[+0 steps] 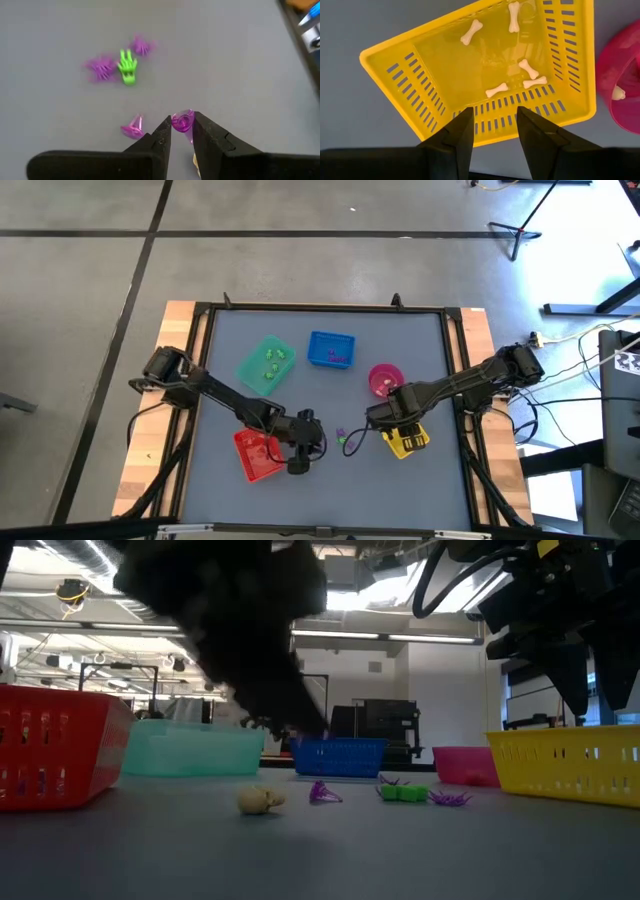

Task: Sort Halloween decoration
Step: Put the purple witch hat toy into the orange bin

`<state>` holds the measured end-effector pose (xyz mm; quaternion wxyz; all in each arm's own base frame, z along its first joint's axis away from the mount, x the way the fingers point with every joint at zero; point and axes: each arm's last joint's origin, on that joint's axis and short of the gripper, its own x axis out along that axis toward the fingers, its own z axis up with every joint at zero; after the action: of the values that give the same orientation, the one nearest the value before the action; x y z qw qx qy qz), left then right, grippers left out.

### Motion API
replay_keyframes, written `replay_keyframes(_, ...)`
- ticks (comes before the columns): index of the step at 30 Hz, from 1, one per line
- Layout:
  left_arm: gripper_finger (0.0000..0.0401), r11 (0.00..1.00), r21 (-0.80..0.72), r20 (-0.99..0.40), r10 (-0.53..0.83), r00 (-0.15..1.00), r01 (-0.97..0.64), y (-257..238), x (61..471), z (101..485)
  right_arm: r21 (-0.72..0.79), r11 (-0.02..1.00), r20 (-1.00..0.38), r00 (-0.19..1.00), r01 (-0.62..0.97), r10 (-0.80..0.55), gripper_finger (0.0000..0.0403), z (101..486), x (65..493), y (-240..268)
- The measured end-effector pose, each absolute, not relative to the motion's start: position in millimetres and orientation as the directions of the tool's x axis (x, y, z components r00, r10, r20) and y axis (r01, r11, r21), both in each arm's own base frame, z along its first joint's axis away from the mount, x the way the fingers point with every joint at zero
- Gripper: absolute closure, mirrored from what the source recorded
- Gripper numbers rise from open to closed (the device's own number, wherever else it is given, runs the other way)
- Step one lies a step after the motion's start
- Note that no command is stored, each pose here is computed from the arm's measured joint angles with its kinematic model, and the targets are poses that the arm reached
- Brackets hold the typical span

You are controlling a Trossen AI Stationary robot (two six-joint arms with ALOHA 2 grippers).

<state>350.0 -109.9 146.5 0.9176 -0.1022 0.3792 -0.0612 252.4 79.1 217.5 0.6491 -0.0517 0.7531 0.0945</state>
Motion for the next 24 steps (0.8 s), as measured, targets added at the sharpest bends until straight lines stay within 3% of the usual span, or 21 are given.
replay_keyframes(8,0.0345,0.932,-0.351,-0.679,-0.323,0.659,0.094,-94,333,189,0.076,0.977,-0.987,-0.154,-0.201,0.046,0.0255,218,252,79)
replay_keyframes(15,0.0345,0.887,-0.462,-0.799,-0.429,0.421,0.027,-97,296,201,0.077,0.977,-0.987,-0.152,-0.201,0.046,0.0255,218,252,79)
replay_keyframes(20,0.0345,0.905,-0.425,-0.882,-0.404,0.242,-0.036,-104,269,201,0.077,0.977,-0.987,-0.152,-0.201,0.047,0.0255,218,252,79)
replay_keyframes(24,0.0345,0.929,-0.367,-0.919,-0.355,0.173,-0.04,-111,259,198,0.077,0.977,-0.987,-0.152,-0.2,0.047,0.0255,217,252,79)
